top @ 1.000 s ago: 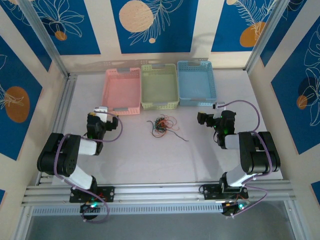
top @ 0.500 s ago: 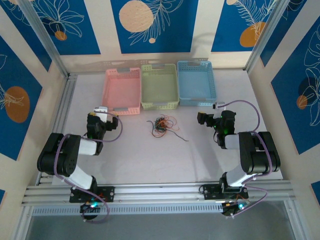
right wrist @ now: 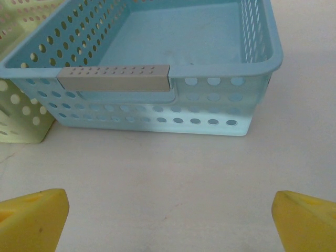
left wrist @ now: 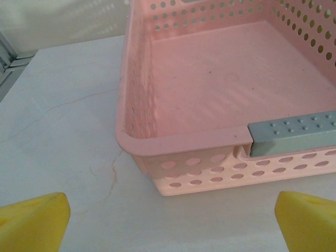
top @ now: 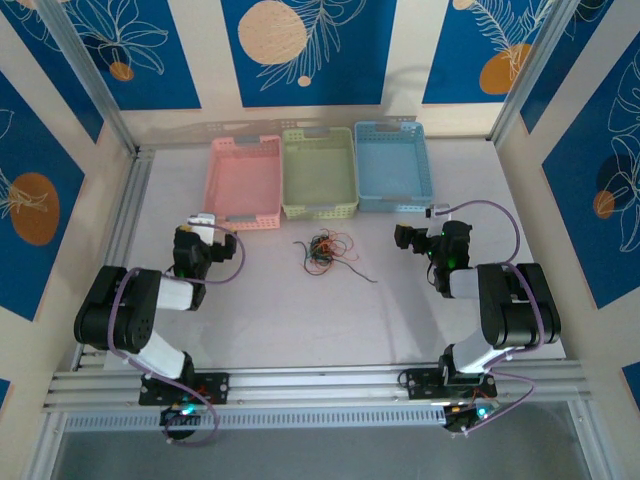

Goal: Untangle the cables

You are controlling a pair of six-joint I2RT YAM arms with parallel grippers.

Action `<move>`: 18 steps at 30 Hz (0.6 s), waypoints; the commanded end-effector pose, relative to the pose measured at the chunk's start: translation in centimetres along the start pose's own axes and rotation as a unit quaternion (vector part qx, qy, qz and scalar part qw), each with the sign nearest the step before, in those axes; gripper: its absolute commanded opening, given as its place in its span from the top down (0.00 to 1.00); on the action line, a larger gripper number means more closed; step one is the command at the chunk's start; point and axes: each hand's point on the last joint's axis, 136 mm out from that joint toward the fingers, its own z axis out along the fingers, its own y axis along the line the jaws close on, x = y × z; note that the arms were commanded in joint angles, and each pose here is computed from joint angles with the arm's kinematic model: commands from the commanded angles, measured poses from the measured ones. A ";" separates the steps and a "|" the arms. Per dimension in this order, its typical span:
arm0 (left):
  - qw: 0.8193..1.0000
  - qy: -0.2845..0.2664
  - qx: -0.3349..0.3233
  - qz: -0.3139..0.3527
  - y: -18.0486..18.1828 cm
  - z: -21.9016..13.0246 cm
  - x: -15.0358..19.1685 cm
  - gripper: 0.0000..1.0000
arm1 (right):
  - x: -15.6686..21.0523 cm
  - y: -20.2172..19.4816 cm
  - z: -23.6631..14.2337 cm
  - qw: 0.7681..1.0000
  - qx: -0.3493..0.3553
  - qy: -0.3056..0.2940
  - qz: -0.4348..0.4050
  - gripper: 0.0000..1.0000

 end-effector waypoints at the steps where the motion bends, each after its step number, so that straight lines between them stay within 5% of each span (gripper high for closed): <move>1: 1.000 -0.008 0.005 -0.002 0.1 0.2 -0.7 0.00 | -1.4 0.3 0.0 1.000 -0.009 -0.016 -0.009 0.01; 7: 1.000 -0.008 0.005 -0.003 0.2 0.2 -0.8 0.00 | -1.4 0.3 0.0 1.000 -0.013 -0.015 -0.007 0.01; 11: 0.996 -0.032 -0.077 -0.034 3.0 -1.5 -1.1 0.00 | -1.6 -0.3 -0.1 1.000 0.014 -0.023 -0.008 0.01; 16: 0.992 -0.080 -0.101 0.014 2.0 -4.8 -4.7 0.00 | -3.9 0.7 -2.9 0.995 0.050 -0.072 -0.042 0.01; 18: 0.990 -0.109 -0.091 -0.018 1.7 -6.7 -7.7 0.00 | -5.3 1.9 -4.2 0.994 0.048 -0.083 -0.057 0.01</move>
